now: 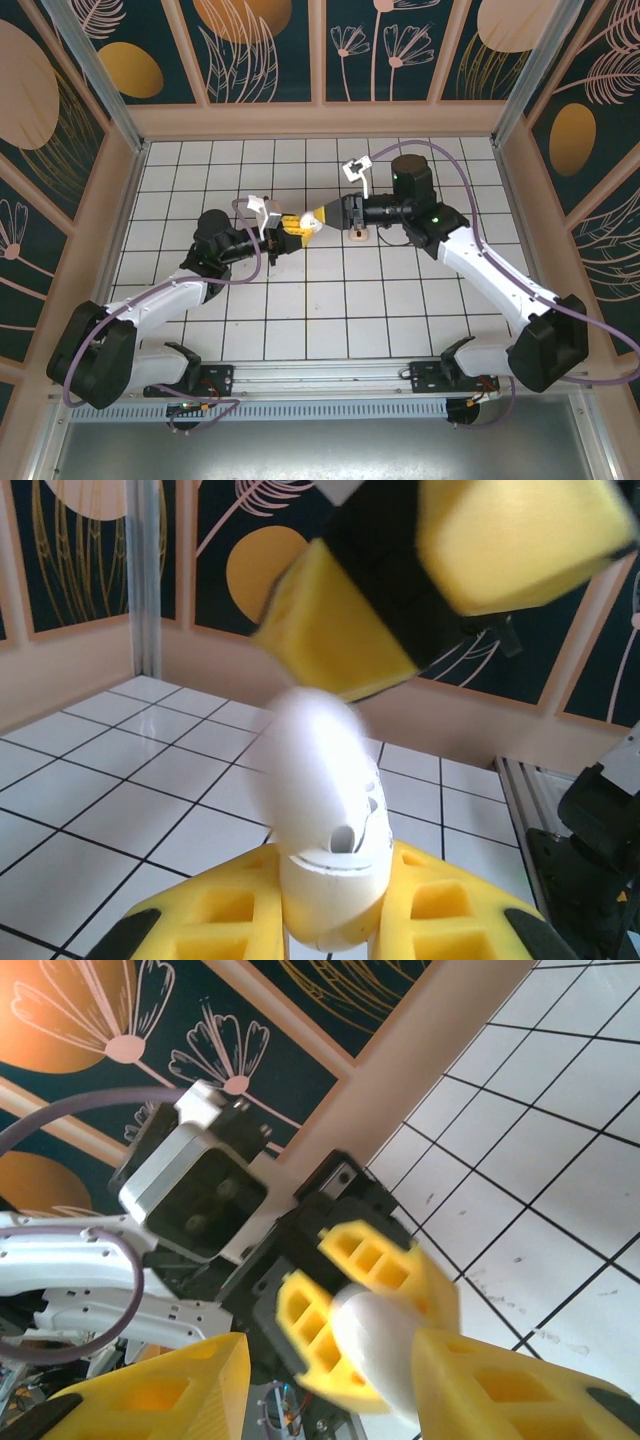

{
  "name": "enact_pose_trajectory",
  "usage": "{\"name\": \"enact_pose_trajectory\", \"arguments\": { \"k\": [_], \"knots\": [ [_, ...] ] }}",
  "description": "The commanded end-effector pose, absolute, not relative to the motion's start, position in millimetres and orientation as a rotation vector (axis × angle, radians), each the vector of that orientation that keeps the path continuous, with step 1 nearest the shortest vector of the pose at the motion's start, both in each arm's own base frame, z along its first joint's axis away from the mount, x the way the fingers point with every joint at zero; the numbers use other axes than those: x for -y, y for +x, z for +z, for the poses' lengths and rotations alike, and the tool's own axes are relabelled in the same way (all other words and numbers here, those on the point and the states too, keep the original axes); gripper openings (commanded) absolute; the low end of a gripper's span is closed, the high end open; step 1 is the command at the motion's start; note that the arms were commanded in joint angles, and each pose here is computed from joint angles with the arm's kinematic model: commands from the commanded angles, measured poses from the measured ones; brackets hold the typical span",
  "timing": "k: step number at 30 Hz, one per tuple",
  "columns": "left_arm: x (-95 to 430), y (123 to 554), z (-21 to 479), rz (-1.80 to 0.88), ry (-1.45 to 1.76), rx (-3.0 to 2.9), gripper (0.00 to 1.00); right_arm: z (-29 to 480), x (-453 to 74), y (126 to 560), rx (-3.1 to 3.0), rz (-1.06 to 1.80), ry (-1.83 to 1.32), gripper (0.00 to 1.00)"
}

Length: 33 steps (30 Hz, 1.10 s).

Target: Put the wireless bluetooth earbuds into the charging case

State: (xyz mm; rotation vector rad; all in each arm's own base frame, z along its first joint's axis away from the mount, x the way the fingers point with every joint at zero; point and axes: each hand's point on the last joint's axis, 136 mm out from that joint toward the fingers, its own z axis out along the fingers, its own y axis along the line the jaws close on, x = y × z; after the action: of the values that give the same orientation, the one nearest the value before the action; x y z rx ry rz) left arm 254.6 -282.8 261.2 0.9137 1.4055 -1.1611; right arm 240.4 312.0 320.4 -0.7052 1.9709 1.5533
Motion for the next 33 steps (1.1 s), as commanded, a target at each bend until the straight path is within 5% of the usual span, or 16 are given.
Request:
{"name": "enact_pose_trajectory", "arguments": {
  "k": [1, 8, 12, 16, 33],
  "knots": [
    [286, 259, 278, -1.148, 0.910, -1.358, 0.12, 335, -307, 222, -1.910, 1.576, -0.752, 0.47],
    [286, 263, 276, -1.149, 0.893, -1.388, 0.12, 320, -275, 261, -2.015, 1.347, -0.467, 0.47],
    [285, 270, 263, -1.178, 0.820, -1.487, 0.13, 272, -223, 304, -2.213, 1.038, -0.033, 0.47],
    [282, 278, 245, -1.223, 0.708, -1.638, 0.13, 220, -189, 303, -2.381, 0.827, 0.196, 0.47],
    [294, 317, 187, -1.375, 0.162, -2.078, 0.11, 180, -174, 283, -2.429, 0.794, 0.279, 0.47]
  ]
}}
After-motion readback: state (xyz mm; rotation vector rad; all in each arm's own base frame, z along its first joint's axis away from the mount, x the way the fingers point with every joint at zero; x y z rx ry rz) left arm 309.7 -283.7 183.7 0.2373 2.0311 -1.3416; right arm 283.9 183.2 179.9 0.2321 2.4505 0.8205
